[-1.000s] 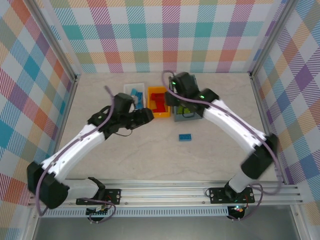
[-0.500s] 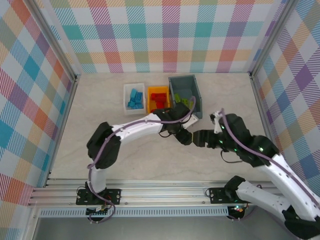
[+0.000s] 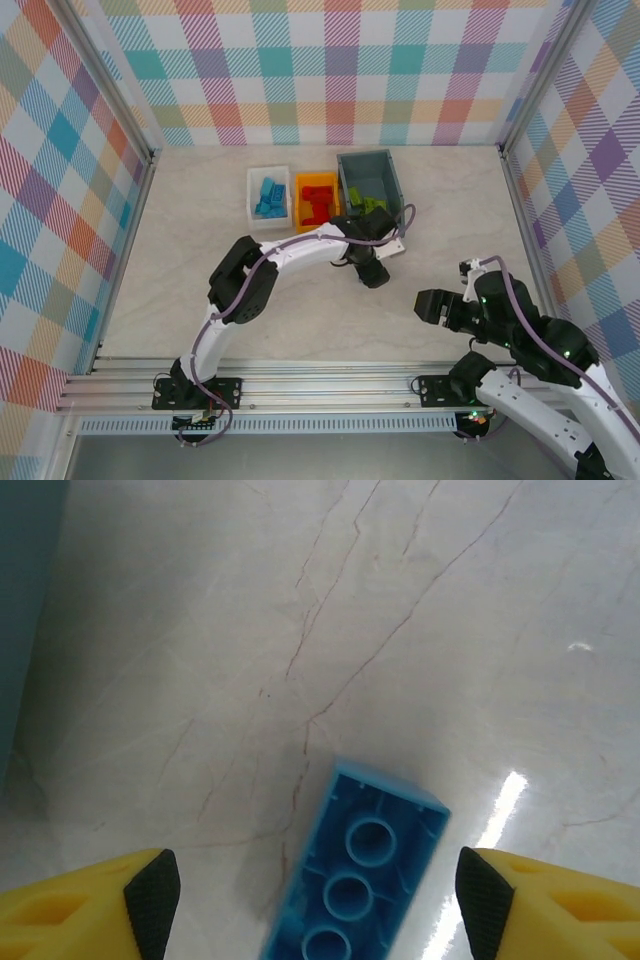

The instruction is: Sort the legos into containers by color

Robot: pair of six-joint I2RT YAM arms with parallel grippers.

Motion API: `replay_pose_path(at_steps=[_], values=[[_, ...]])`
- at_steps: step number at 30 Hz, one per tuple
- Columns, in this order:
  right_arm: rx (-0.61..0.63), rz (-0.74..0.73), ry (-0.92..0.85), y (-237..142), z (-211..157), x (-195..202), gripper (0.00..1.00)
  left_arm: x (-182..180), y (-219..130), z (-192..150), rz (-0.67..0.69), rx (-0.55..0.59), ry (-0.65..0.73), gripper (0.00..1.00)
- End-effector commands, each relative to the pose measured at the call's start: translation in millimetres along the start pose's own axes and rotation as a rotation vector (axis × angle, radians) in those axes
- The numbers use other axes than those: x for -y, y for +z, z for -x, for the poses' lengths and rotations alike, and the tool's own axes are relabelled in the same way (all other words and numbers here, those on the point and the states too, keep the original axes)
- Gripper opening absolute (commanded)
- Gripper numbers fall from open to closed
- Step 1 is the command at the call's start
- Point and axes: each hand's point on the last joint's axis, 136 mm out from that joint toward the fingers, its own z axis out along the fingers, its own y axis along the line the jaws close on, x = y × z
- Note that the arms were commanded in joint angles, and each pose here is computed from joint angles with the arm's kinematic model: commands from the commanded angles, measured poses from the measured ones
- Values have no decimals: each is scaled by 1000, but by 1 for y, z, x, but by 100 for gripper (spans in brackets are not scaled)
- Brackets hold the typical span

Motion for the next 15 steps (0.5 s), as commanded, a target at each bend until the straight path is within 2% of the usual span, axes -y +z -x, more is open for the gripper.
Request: replay_pose_path(at_steps=[1,7,12,15], values=[[13,1,-6,1,7,-4,77,2,9,-10,5,-60,33,72],[7,-5,-14,4,8,-6,76,8,20,-17,-17,-77,19,57],[4,-12,-19,6,7,-4,75,11,15,-15,-16,-55,-8,35],[8,-11,-31,8,9,-6,75,7,-1,-8,7,1,-56,32]])
